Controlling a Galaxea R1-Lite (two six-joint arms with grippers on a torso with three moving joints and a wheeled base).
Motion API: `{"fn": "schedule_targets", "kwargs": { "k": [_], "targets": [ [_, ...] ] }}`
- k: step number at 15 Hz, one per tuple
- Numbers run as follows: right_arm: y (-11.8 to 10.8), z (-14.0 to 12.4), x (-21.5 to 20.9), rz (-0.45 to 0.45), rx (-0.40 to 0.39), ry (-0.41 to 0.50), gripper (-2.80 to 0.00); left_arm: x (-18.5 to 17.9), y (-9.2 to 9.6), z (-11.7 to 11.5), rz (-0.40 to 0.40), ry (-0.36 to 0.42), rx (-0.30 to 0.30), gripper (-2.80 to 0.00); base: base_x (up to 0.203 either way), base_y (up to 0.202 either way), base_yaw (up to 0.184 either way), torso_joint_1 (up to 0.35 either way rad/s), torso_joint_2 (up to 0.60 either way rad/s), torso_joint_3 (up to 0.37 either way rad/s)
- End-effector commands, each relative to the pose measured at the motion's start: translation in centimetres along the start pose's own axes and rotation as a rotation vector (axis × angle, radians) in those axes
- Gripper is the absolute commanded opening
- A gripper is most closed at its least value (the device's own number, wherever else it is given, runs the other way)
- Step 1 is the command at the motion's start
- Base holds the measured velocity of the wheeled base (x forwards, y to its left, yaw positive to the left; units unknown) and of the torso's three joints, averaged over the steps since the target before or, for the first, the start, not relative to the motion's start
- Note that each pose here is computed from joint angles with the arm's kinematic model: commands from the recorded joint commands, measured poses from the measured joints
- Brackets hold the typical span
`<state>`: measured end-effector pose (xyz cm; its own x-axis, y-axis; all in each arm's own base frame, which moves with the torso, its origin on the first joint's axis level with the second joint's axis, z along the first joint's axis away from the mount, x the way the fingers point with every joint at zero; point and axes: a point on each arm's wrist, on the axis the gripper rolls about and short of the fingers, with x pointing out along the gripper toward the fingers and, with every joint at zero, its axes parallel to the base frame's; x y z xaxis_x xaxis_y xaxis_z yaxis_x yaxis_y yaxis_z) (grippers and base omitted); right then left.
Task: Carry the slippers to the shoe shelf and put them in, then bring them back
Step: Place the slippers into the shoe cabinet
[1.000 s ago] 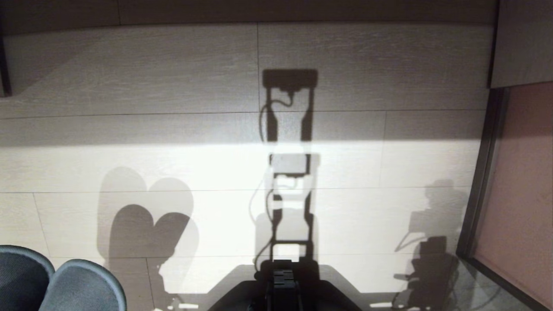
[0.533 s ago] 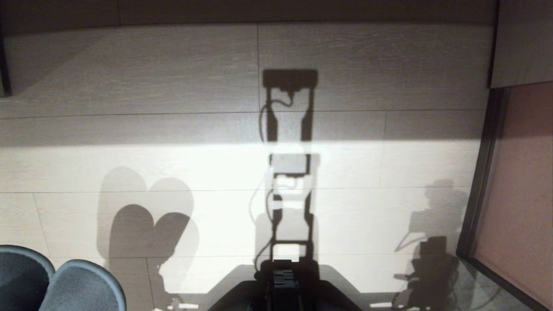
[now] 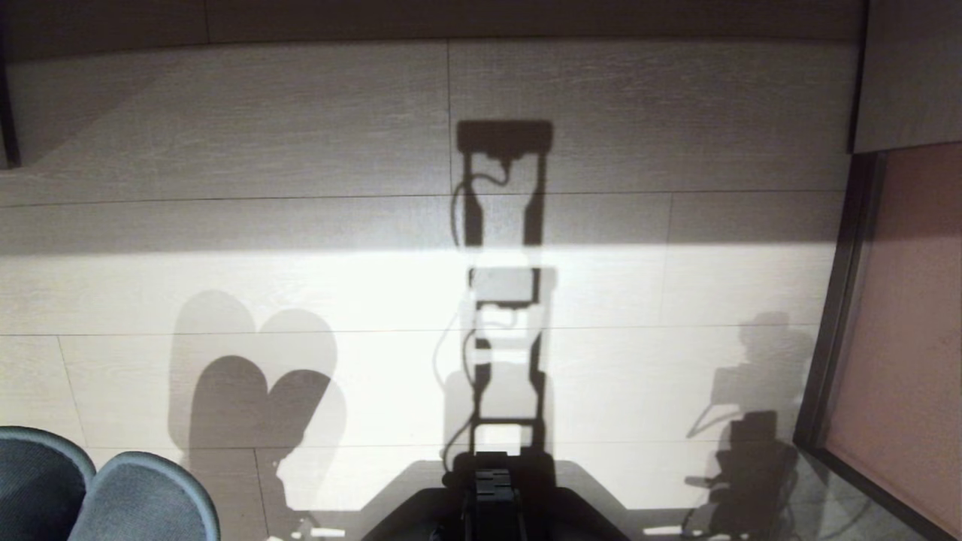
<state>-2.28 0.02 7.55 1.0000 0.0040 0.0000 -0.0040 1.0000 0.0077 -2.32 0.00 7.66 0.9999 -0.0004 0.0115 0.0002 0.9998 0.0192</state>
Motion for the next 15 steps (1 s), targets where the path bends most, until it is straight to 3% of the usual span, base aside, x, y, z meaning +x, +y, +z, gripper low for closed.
{"fn": "schedule_targets", "kwargs": {
  "k": [1, 7, 15],
  "targets": [
    [0.00, 0.00, -0.01, 0.002, 0.000, -0.002, -2.80, 0.03, 0.00, 0.00, 0.000, 0.004, 0.001, -2.80, 0.000, 0.000, 0.000, 0.000, 0.00, 0.000],
    [0.00, 0.00, -0.01, 0.001, 0.000, -0.002, -2.80, 0.03, 0.00, 0.01, 0.002, 0.002, 0.004, -2.80, 0.000, 0.000, 0.000, 0.001, 0.00, 0.013],
    [0.00, 0.00, -0.01, 0.001, 0.000, -0.002, -2.80, 0.03, 0.00, 0.00, 0.002, 0.008, 0.004, -2.80, 0.000, 0.000, 0.000, 0.003, 0.00, 0.180]
  ]
}}
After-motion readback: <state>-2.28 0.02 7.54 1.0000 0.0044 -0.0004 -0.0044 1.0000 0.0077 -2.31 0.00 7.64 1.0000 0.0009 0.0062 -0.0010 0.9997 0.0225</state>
